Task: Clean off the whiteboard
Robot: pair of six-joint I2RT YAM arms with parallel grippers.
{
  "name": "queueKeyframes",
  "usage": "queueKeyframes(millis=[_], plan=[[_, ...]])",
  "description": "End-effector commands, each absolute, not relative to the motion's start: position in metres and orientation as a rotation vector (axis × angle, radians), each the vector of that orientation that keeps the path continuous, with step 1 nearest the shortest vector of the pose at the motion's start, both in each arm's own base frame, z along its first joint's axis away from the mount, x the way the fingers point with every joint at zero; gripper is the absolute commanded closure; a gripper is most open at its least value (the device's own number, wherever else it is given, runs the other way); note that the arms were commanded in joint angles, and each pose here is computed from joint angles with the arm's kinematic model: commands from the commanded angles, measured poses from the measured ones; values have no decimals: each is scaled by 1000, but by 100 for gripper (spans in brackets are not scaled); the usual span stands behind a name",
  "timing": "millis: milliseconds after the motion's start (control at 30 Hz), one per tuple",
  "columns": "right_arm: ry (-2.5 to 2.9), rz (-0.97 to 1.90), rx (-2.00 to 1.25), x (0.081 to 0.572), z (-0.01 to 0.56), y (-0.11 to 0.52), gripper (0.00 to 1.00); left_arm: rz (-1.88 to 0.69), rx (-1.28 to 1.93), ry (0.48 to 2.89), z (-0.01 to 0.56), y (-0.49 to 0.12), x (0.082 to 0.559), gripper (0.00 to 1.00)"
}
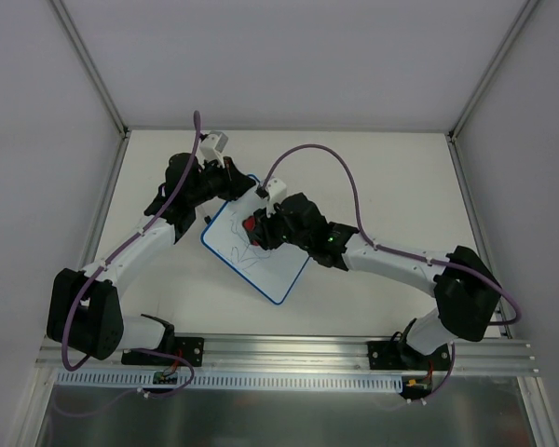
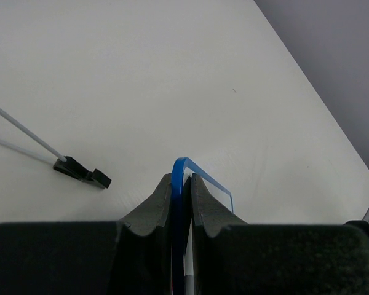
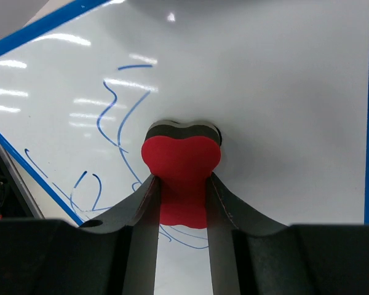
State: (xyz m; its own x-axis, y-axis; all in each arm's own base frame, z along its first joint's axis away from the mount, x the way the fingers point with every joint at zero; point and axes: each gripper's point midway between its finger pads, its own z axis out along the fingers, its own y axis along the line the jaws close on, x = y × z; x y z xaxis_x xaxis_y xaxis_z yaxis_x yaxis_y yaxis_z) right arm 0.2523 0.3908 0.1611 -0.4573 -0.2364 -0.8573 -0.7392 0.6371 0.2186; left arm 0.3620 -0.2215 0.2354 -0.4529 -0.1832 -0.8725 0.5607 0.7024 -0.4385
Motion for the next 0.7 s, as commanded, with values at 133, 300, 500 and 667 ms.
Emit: queueKeyframes(millis=[133,300,500,667], plan=[[2325,471,-750,229,22,325,100,-937,428,1447,352,-247,353,100],[2353,467,-743,218,1,311,100,-930,403,1433,357,-245,356,100],[2378,494,-723,208,-5,303,100,-892,384,1415,362,-240,361,100],[2394,523,-728,196,1,296,100,-874,409,1400,364,-242,365,100]])
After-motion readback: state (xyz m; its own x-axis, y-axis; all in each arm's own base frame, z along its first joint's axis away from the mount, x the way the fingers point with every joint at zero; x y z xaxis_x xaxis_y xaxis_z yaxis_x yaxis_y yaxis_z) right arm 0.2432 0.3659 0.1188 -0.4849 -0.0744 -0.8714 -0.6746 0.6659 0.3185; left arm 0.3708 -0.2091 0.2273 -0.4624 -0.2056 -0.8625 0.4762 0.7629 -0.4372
